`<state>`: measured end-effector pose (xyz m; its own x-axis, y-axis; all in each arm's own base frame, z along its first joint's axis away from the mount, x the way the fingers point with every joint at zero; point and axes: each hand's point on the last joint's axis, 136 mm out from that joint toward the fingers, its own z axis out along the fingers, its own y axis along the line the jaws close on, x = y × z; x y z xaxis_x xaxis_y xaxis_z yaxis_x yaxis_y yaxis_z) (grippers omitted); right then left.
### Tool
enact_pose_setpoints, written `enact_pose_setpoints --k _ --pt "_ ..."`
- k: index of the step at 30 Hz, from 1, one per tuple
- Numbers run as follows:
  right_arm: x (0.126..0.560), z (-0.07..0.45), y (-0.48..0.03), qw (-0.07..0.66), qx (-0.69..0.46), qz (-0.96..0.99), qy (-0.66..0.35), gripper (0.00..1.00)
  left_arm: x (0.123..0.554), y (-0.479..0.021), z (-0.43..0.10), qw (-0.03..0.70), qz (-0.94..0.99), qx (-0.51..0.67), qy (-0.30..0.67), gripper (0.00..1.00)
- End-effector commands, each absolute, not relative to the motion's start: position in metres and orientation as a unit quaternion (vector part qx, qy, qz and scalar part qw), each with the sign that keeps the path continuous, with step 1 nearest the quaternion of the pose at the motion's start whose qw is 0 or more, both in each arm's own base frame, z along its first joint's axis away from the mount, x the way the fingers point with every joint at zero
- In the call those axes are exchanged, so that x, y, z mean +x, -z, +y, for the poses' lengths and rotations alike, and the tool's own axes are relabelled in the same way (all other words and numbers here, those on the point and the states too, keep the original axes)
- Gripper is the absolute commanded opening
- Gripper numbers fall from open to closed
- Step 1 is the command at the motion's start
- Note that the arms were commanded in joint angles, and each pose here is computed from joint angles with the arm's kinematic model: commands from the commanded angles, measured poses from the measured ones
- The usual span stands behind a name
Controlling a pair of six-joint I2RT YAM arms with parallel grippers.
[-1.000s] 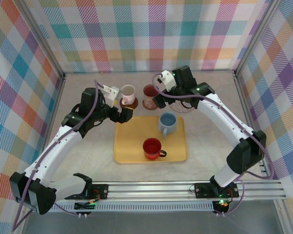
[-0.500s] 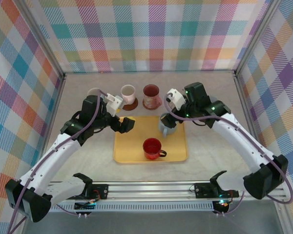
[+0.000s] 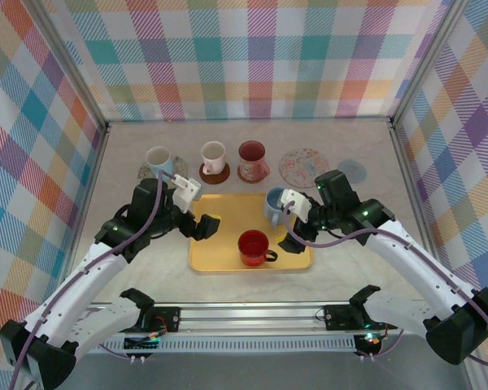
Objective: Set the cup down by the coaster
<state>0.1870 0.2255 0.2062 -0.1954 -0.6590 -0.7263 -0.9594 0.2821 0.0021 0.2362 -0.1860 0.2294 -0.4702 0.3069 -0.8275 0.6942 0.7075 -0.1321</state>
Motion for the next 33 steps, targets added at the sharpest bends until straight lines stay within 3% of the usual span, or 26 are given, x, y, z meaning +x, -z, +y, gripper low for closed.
enact_pose_setpoints --k 1,13,33 --pt "0.162 0.227 -0.192 0.285 -0.599 0.704 -0.254 0.99 0.226 -0.216 -0.186 0.404 0.826 0.318 0.231 1.0" --pt "0.139 0.243 -0.151 0.223 -0.666 0.671 -0.237 1.0 0.214 -0.19 -0.186 0.388 0.826 0.333 0.238 1.0" --pt "0.15 0.262 -0.097 0.172 -0.653 0.707 -0.21 0.81 0.213 -0.169 -0.177 0.386 0.832 0.339 0.209 1.0"
